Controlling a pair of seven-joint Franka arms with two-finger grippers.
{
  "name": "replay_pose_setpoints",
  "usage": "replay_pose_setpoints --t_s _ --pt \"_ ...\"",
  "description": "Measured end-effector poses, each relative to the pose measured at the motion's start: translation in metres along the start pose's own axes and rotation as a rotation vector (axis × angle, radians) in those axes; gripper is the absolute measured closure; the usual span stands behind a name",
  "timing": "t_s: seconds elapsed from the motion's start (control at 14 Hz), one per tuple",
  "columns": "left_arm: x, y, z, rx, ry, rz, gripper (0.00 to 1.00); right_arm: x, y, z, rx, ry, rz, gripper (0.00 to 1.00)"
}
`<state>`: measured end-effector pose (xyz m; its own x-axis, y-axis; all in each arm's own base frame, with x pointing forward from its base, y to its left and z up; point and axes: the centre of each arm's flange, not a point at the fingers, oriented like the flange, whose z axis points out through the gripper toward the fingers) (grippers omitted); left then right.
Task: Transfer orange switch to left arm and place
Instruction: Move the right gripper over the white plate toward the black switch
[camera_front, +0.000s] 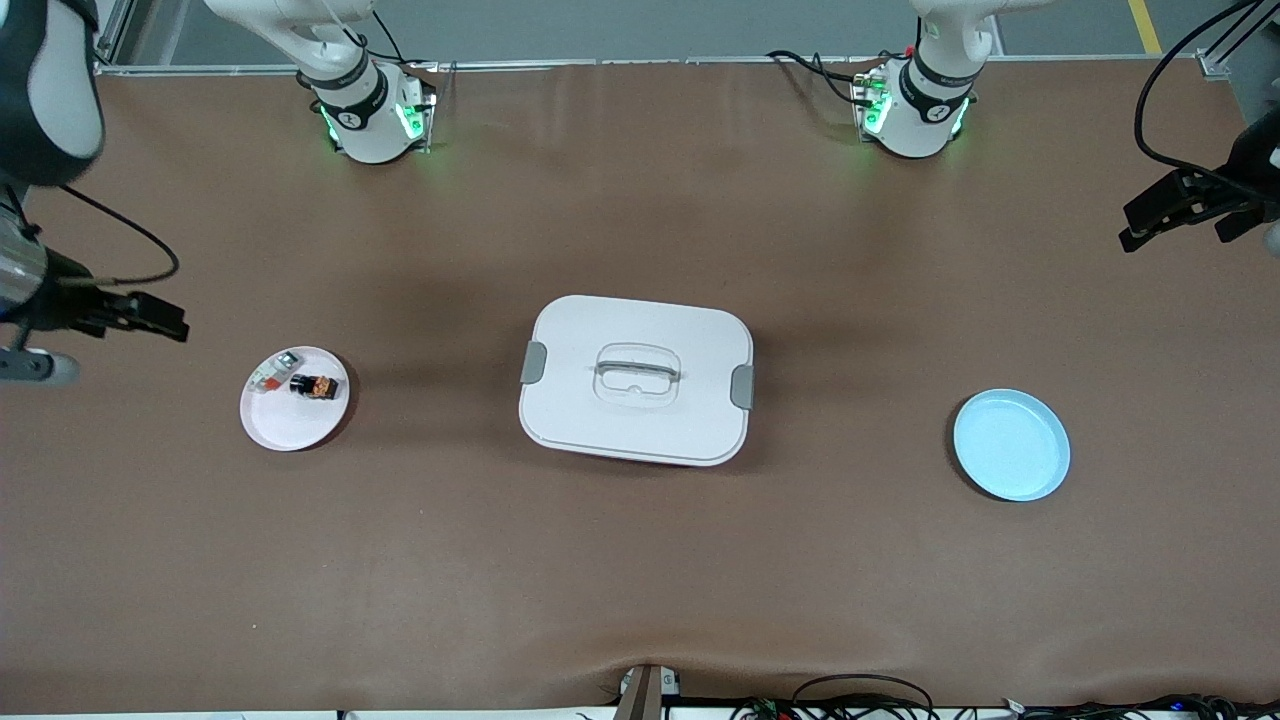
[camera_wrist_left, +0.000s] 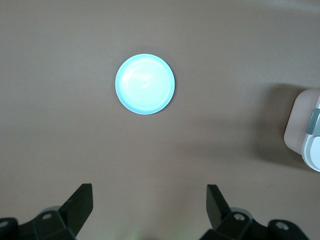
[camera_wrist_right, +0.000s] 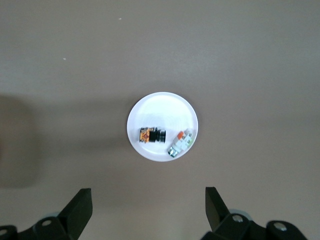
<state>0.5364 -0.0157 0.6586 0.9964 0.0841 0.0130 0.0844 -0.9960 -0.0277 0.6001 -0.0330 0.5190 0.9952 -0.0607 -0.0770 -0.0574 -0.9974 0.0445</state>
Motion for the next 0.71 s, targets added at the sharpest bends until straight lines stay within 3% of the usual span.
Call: replay_pose_setpoints --t_s 0.5,0.71 --pt "0.0 -0.001 -0.001 0.0 0.002 -0.002 0.0 -0.004 -0.001 0.134 0.004 0.041 -0.002 0.0" --pt "0.0 -0.001 -0.001 0.0 0.002 -0.002 0.0 -0.014 -0.002 0.173 0.005 0.019 -0.005 0.0"
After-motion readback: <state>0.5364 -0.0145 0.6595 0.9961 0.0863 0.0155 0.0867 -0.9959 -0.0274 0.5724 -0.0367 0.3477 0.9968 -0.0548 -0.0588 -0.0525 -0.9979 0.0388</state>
